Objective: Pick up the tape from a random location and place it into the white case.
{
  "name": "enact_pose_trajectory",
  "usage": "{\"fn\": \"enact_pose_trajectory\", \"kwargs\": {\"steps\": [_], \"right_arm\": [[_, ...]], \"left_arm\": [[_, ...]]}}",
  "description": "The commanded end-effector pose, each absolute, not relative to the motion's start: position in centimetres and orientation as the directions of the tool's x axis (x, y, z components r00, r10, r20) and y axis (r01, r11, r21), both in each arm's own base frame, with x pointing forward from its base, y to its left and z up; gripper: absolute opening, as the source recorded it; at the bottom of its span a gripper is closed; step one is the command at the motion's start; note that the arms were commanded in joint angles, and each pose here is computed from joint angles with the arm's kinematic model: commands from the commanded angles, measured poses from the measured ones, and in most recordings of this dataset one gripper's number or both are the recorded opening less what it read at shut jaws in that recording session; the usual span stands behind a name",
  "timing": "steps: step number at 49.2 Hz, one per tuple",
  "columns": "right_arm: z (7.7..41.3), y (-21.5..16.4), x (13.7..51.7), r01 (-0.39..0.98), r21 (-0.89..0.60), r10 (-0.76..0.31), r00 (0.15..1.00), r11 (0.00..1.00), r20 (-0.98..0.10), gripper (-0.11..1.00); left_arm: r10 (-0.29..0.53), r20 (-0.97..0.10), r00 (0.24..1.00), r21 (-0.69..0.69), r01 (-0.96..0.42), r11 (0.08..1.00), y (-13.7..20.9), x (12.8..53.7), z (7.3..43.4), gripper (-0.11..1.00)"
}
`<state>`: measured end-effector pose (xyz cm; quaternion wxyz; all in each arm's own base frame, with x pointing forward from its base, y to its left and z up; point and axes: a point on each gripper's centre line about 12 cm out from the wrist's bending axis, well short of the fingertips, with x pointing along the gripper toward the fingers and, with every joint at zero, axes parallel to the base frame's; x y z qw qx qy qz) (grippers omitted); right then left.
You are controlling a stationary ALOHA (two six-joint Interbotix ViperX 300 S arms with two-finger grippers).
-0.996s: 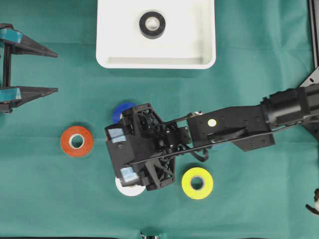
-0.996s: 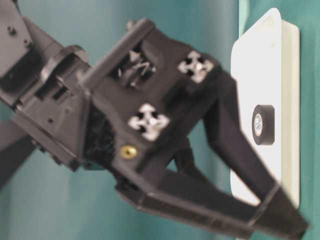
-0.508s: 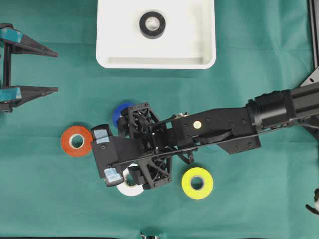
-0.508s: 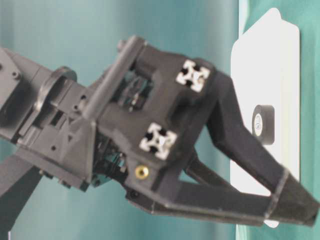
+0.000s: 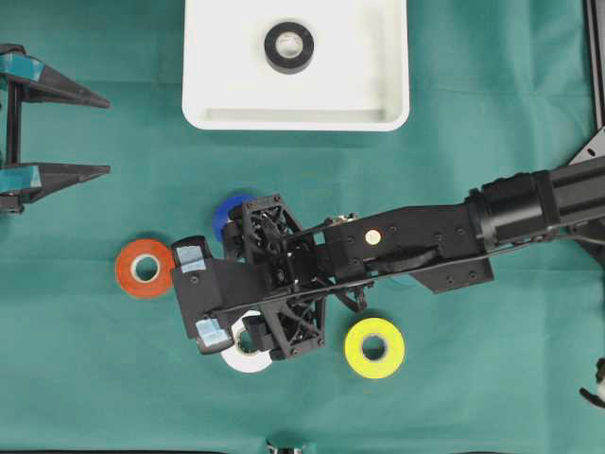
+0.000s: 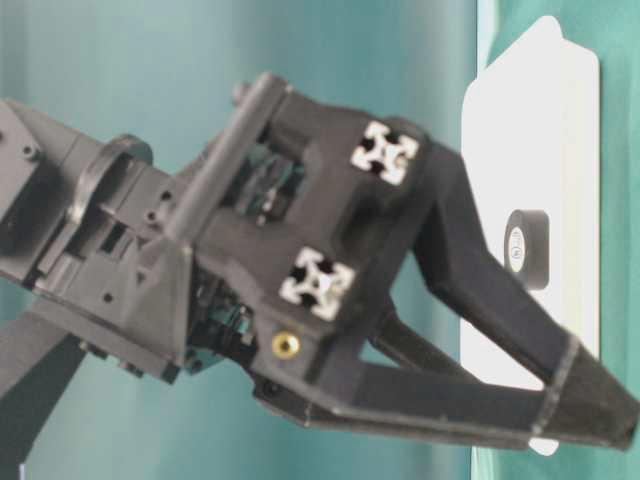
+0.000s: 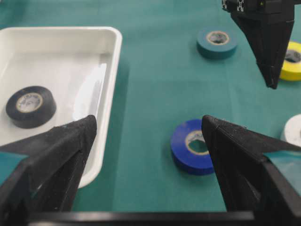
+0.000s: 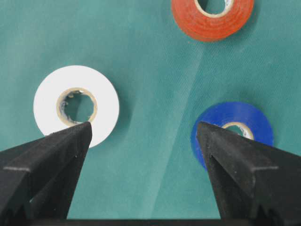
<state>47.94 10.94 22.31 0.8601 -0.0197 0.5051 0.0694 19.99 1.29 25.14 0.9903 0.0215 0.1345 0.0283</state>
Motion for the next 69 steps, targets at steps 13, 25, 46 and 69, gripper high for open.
{"fn": "enact_pose_trajectory", "kwargs": {"steps": [13, 25, 46, 69], "right_arm": [[21.8, 11.2, 48.8, -0.129, 0.042, 0.099, 0.482, 0.991, -0.871, 0.89], [19.8, 11.6, 48.9, -0.118, 0.043, 0.093, 0.458, 0.992, -0.884, 0.89], [15.6, 12.6, 49.6, -0.107, 0.052, 0.094, 0.429, 0.993, -0.898, 0.89], [10.3, 12.9, 50.0, -0.09, 0.052, 0.082, 0.376, 0.995, -0.923, 0.89]], "left_arm": [[0.065, -0.262, 0.963, 0.047, -0.054, 0.997, 1.4, 20.2, 25.3, 0.98], [0.065, -0.261, 0.963, 0.047, -0.054, 0.997, 1.4, 20.2, 25.4, 0.98], [0.065, -0.262, 0.963, 0.047, -0.054, 0.997, 1.4, 20.2, 25.3, 0.98], [0.066, -0.264, 0.962, 0.047, -0.056, 0.997, 1.4, 20.2, 25.3, 0.98]]}}
